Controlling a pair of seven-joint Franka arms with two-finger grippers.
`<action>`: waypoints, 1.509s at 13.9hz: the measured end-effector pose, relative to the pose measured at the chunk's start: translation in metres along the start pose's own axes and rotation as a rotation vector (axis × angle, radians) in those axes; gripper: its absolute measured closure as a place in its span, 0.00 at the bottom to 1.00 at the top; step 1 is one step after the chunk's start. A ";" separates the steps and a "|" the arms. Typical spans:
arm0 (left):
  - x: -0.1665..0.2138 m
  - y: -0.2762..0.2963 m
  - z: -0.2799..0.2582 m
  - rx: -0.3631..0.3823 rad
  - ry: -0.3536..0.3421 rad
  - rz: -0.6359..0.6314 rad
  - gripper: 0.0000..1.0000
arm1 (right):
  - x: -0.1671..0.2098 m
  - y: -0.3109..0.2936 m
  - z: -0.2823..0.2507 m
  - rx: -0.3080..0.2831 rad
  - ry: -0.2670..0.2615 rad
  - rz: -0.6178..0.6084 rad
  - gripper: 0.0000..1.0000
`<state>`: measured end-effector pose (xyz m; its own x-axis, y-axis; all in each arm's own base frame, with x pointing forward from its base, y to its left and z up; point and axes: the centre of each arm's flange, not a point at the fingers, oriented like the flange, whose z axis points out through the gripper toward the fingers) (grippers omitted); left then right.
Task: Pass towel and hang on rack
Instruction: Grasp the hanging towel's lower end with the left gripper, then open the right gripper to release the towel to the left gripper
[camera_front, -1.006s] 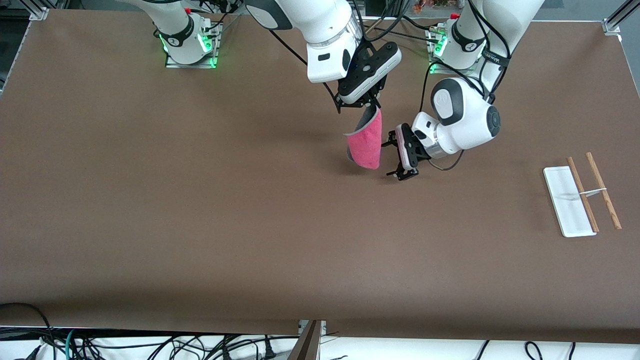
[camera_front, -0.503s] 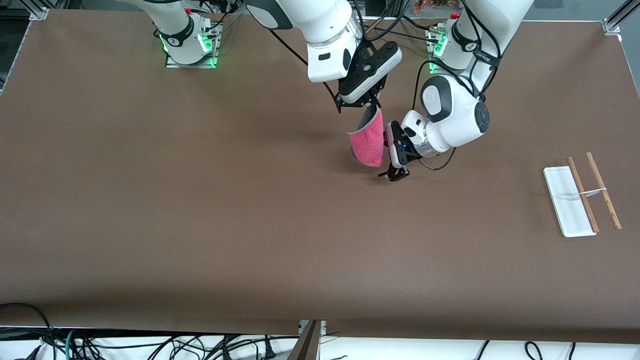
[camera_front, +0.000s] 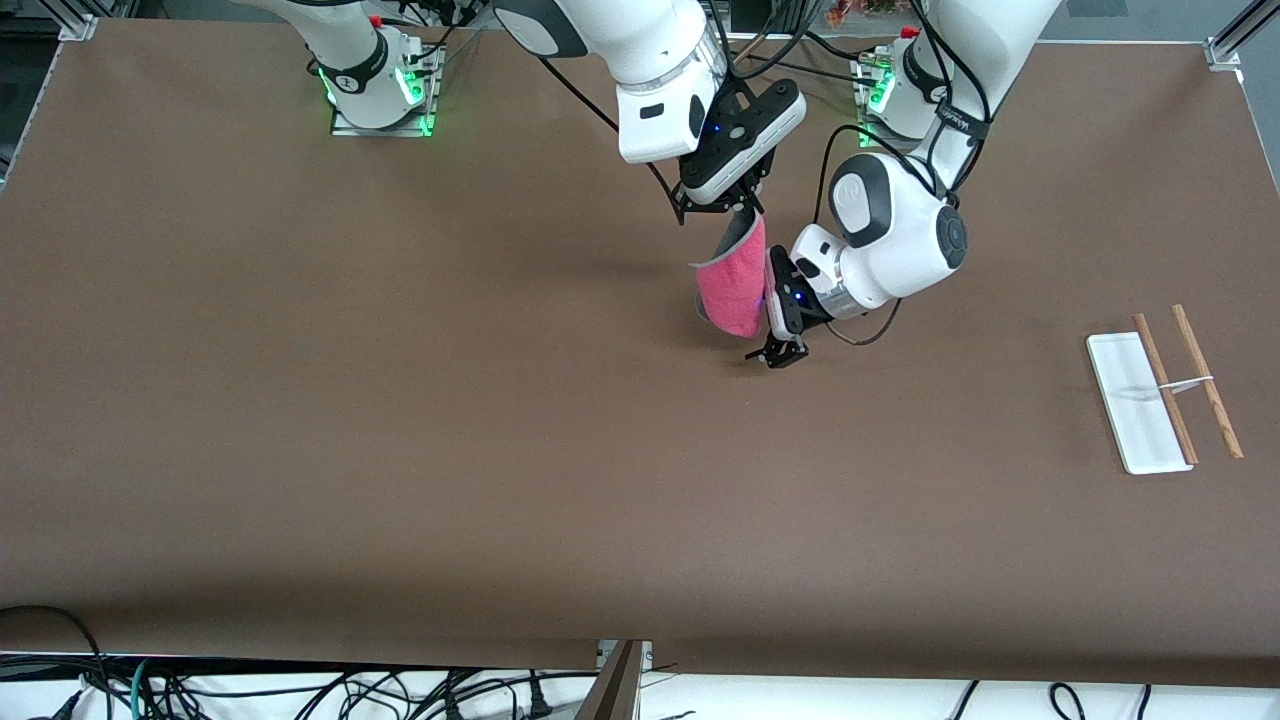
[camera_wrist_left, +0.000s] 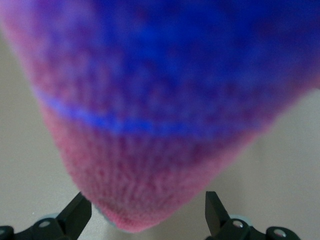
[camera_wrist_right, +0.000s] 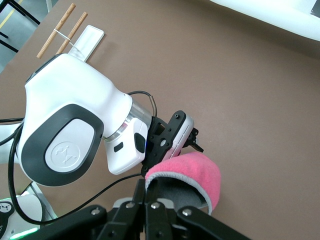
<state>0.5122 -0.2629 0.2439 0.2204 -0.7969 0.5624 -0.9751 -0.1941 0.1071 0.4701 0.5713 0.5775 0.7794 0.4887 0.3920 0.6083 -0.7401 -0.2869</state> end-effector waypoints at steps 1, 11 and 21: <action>0.000 0.000 0.000 0.000 0.000 0.000 0.00 | 0.000 0.000 0.000 0.000 0.000 0.000 0.98; 0.013 -0.006 -0.008 0.014 -0.035 0.104 0.84 | 0.000 0.001 0.002 0.000 -0.004 0.000 0.98; 0.019 -0.022 -0.046 0.089 -0.037 0.135 0.98 | -0.001 0.001 0.003 0.000 -0.005 0.001 0.83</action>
<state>0.5368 -0.2473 0.2896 0.0899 -0.8396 0.5358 -0.9903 -0.1325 -0.0415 0.4706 0.5719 0.5745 0.7806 0.4903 0.3877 0.6077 -0.7405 -0.2871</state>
